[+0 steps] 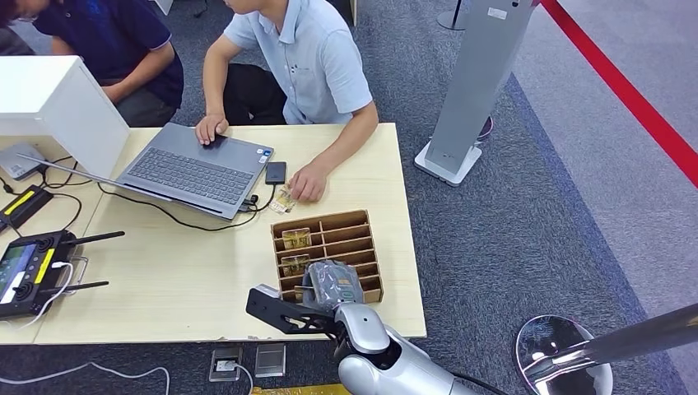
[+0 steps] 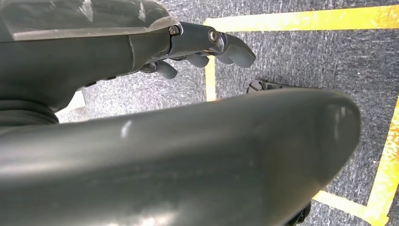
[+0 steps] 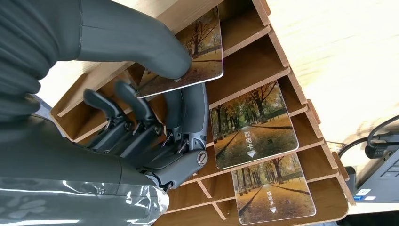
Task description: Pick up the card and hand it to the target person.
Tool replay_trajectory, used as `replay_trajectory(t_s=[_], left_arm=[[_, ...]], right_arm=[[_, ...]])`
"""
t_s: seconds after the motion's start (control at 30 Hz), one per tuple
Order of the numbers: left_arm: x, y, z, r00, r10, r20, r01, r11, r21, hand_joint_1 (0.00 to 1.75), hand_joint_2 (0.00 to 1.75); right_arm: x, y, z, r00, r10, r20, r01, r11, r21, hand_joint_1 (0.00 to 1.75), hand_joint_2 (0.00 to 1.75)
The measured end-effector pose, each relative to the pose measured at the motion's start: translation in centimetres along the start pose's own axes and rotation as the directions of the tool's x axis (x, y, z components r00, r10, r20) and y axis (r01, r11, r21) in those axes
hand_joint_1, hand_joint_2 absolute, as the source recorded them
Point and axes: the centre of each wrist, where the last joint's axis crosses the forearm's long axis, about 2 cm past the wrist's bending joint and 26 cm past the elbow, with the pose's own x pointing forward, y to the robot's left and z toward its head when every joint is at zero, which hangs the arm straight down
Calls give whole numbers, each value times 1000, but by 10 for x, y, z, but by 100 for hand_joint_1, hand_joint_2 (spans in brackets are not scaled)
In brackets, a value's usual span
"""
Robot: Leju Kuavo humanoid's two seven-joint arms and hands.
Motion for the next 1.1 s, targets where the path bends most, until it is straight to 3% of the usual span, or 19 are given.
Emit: replay_trajectory(t_s=[0.47, 0.87, 1.1], left_arm=[[0, 0, 0, 1000, 3, 16, -3, 1000, 8, 0, 0], [-1, 0, 0, 1000, 1, 23, -1, 1000, -1, 0, 0], [0, 0, 0, 1000, -13, 28, 14, 1000, -9, 0, 0]], right_arm=[[-1, -9, 3, 998, -25, 49, 29, 996, -86, 175, 175], [1, -74, 19, 986, -62, 156, 109, 943, -313, 175, 175], [5, -109, 10, 966, 9, 258, 97, 914, -393, 175, 175]])
